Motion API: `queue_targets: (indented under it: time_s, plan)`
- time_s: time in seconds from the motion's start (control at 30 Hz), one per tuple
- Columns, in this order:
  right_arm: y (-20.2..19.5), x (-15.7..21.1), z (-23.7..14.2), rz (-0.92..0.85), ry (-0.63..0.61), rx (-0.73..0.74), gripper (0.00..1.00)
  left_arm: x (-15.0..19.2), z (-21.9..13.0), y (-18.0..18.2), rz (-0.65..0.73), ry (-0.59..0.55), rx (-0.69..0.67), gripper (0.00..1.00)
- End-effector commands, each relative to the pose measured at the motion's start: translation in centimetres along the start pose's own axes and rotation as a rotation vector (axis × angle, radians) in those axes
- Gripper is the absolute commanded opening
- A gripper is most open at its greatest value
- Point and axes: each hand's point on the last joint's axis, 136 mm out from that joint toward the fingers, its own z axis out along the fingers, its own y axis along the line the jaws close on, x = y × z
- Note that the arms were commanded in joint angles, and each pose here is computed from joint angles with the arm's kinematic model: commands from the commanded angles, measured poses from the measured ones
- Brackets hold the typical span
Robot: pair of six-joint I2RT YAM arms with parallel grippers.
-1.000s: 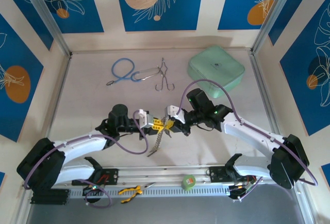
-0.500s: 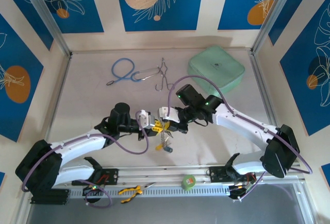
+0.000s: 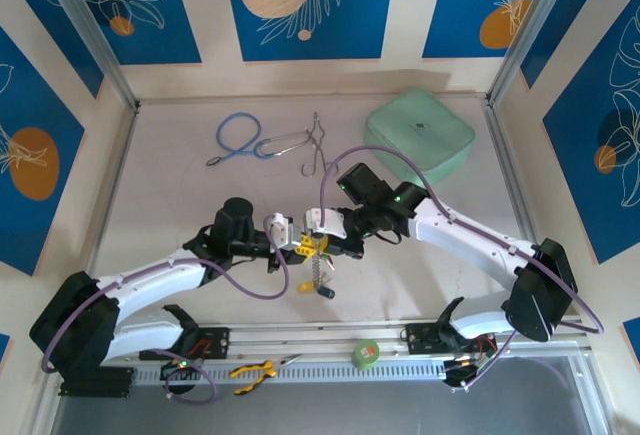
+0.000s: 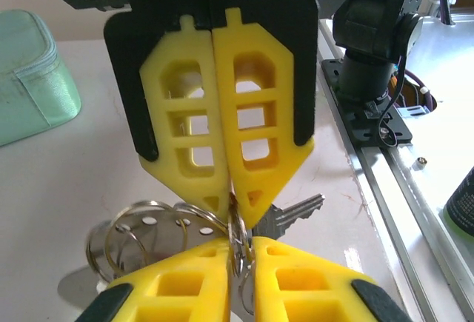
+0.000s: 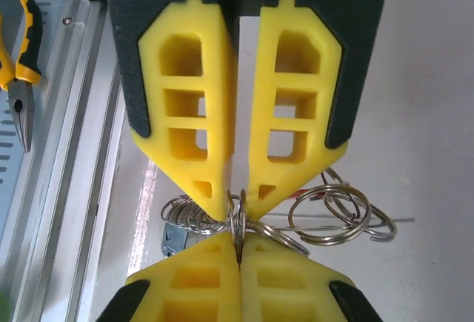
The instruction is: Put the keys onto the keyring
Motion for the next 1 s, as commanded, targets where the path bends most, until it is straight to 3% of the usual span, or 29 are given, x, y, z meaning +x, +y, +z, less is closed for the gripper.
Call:
queue_targets:
  time_s: [0.0, 0.37, 0.53, 0.63, 0.73, 0.97]
  plan:
    - [0.0, -1.0, -0.3, -0.041, -0.001, -0.002, 0.00, -1.7, 0.0, -0.3, 0.046, -0.031, 0.033, 0.13]
    - [0.5, -1.7, 0.2, -0.075, 0.012, -0.017, 0.00, -1.8, 0.1, -0.2, 0.041, -0.028, 0.032, 0.15]
    - [0.1, -2.1, -0.5, -0.047, -0.052, 0.011, 0.00, -1.6, 0.0, -0.1, 0.053, -0.023, 0.018, 0.00]
    - [-0.5, -2.1, -1.5, 0.016, -0.142, 0.043, 0.20, -1.6, -0.1, -0.1, 0.061, -0.042, 0.001, 0.00]
    - [-0.4, -1.6, -2.2, 0.090, -0.229, 0.043, 0.32, -1.6, -0.2, -0.1, 0.064, -0.073, -0.012, 0.00]
    - [0.3, -0.5, -2.6, 0.166, -0.300, 0.045, 0.35, -1.6, 0.0, 0.0, 0.065, -0.105, -0.017, 0.00]
